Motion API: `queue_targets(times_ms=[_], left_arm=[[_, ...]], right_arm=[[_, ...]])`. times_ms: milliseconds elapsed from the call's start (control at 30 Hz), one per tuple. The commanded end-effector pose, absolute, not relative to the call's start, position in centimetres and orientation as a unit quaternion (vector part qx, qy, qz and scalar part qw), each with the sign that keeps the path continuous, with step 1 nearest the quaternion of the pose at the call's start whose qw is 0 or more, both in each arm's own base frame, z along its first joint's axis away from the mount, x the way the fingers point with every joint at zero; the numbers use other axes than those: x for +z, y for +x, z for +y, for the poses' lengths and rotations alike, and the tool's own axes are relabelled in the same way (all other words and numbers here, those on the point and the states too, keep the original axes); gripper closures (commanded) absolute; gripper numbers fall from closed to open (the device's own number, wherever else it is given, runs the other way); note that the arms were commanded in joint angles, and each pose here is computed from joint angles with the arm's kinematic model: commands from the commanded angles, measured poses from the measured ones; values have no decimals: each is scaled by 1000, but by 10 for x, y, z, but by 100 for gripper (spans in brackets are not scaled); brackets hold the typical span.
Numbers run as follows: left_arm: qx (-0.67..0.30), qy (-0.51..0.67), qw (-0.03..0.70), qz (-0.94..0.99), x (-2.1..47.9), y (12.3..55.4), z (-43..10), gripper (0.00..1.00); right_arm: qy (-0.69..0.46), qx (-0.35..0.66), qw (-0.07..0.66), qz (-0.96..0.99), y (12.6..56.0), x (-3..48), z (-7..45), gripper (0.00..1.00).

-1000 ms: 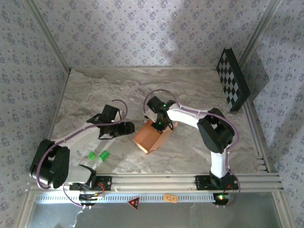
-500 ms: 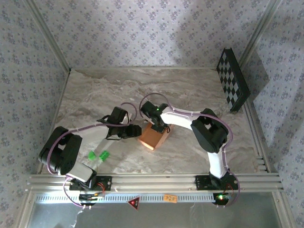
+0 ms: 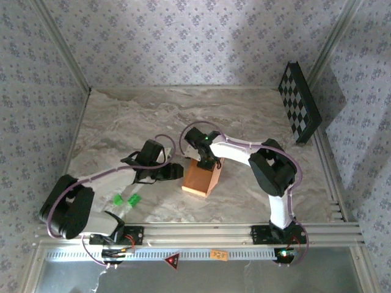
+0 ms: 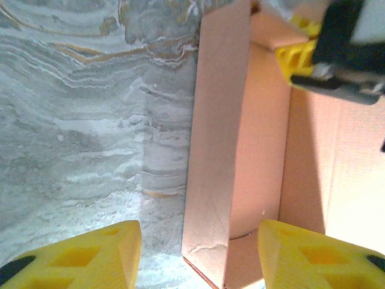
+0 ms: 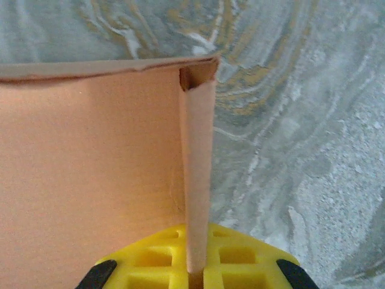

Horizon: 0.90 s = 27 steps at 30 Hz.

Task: Fold the paper box

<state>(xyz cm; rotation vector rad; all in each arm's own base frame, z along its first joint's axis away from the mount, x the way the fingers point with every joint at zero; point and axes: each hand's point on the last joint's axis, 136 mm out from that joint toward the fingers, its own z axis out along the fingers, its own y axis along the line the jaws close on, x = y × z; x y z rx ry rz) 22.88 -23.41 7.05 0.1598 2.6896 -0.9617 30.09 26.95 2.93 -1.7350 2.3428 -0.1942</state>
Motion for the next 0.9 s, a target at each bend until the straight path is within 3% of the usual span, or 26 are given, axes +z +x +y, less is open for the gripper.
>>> queue_targets(times_ms=[0,200,333,700,867], left_arm=[[-308,55,147,938,75,228,-223,45],[-307,49,149,939,73,229,-220,45],[-308,46,151,938,73,229,-219,45],[-309,43,151,938,71,229,-216,45],[-310,41,153,937,72,229,-215,45]], right_arm=[[-612,11,16,790,252,-3,268,85],[-617,27,23,786,256,14,275,71],[-622,42,20,782,254,24,279,67],[-645,92,-8,759,241,43,289,64],[-643,84,-10,762,247,42,286,73]])
